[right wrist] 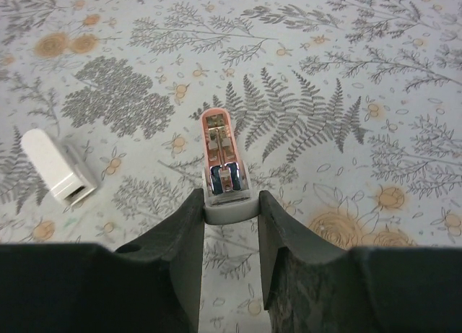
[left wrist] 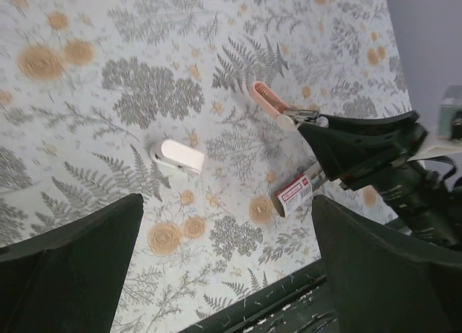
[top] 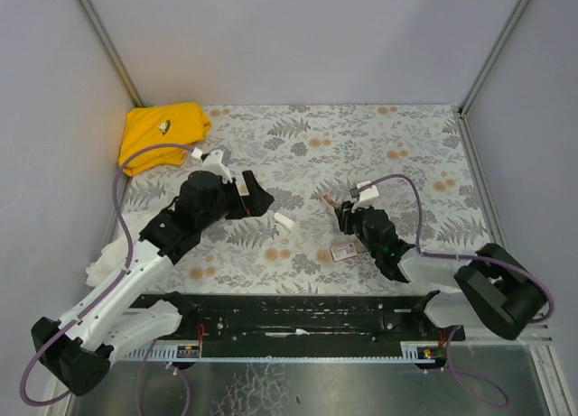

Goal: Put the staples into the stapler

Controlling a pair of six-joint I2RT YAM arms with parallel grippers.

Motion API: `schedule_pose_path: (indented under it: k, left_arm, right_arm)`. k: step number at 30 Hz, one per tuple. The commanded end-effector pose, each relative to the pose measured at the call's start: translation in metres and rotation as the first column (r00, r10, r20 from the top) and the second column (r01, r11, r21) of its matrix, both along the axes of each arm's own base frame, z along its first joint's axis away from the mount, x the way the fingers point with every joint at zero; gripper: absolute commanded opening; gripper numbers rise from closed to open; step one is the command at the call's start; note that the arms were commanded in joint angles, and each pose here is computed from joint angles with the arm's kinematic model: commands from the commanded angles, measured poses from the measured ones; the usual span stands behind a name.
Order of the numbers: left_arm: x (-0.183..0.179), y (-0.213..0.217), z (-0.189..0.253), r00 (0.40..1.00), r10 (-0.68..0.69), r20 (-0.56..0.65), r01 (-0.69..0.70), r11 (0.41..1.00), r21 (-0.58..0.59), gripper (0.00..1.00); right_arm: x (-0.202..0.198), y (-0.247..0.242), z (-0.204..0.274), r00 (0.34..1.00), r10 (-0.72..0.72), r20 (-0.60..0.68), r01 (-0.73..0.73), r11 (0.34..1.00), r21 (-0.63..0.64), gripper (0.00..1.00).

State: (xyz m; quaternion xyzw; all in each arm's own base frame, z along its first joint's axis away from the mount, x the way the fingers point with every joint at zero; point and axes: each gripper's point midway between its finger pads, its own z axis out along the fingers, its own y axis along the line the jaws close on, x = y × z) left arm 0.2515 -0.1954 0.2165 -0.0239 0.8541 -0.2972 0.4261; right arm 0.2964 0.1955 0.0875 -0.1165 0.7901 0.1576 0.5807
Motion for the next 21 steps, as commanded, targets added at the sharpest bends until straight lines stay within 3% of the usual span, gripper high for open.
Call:
schedule_pose_path:
  k: [1, 7, 21]
  left_arm:
    - [0.005, 0.02, 0.029, 0.994, -0.043, 0.104, 0.03, 0.992, 0.125, 1.0]
    - [0.022, 0.042, 0.025, 0.988, 0.013, 0.154, -0.049, 0.973, 0.228, 1.0]
    - [0.03, 0.054, 0.006, 0.984, 0.064, 0.166, -0.102, 0.967, 0.232, 1.0]
  right_arm:
    - [0.04, 0.007, 0.048, 0.978, -0.091, 0.188, 0.081, 0.995, 0.058, 0.0]
    - [0.049, 0.011, 0.017, 0.985, -0.103, 0.142, 0.1, 0.995, 0.025, 0.0]
    - [0.032, 0.014, -0.036, 0.997, -0.072, -0.024, 0.073, 0.997, 0.01, 0.01]
